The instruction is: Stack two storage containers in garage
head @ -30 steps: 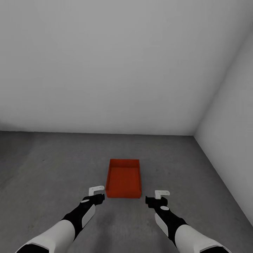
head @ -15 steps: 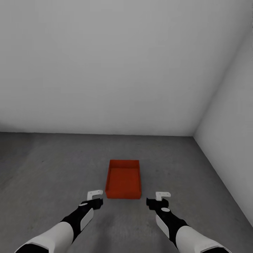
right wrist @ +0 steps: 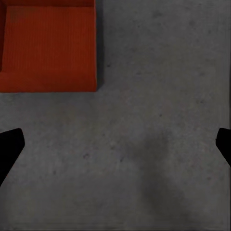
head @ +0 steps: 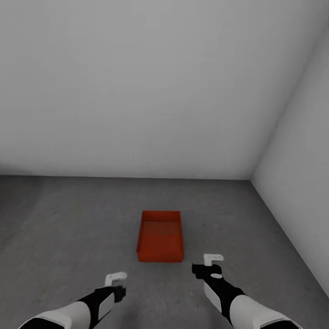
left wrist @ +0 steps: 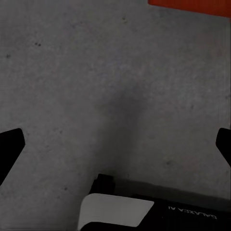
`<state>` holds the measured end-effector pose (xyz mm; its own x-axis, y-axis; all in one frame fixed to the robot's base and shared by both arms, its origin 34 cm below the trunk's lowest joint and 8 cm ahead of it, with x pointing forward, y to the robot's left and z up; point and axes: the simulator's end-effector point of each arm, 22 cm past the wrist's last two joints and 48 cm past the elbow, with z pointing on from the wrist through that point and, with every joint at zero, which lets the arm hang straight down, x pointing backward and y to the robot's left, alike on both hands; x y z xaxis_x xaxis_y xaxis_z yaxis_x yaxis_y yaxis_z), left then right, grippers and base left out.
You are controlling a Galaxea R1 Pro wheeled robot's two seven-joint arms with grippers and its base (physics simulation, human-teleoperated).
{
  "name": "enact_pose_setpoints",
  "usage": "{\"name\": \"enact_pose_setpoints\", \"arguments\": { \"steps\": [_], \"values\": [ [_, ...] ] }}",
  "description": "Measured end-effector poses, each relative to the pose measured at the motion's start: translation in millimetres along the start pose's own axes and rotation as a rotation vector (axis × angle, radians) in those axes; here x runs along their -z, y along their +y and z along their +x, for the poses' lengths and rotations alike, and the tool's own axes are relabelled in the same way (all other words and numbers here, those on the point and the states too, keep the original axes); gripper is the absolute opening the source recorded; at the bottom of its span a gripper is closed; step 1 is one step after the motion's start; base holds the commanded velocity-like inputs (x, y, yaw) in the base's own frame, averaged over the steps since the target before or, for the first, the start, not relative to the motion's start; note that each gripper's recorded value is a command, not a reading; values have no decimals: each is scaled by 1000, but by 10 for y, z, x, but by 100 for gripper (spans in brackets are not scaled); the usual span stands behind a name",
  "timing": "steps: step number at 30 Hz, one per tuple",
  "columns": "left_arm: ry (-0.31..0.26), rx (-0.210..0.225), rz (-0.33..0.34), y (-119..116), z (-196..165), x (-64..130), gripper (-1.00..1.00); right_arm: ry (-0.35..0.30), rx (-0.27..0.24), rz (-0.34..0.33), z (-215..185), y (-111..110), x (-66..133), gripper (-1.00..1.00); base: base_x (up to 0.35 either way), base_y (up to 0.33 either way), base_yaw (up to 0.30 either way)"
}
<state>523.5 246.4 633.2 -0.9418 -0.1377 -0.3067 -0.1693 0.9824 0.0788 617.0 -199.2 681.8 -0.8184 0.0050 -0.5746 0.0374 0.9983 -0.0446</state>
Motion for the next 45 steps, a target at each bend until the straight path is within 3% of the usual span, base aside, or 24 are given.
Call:
{"name": "enact_pose_setpoints", "arguments": {
  "steps": [30, 31, 41, 45],
  "values": [
    [-6, 3, -17, 122, -32, 24, 100, 7, 5, -2, 45, -4, 39, 100, 0, 0, 0],
    [-6, 2, -17, 122, -32, 24, 100, 57, 19, 12, 273, -102, 43, 100, 0, 0, 0],
    [-5, 2, -17, 123, -28, 24, 100, 192, 74, 63, 918, -523, 107, 100, 0, 0, 0],
    [-7, 3, -18, 129, -32, 23, 100, 257, 83, 89, 1373, -744, 212, 100, 0, 0, 0]
  ]
}}
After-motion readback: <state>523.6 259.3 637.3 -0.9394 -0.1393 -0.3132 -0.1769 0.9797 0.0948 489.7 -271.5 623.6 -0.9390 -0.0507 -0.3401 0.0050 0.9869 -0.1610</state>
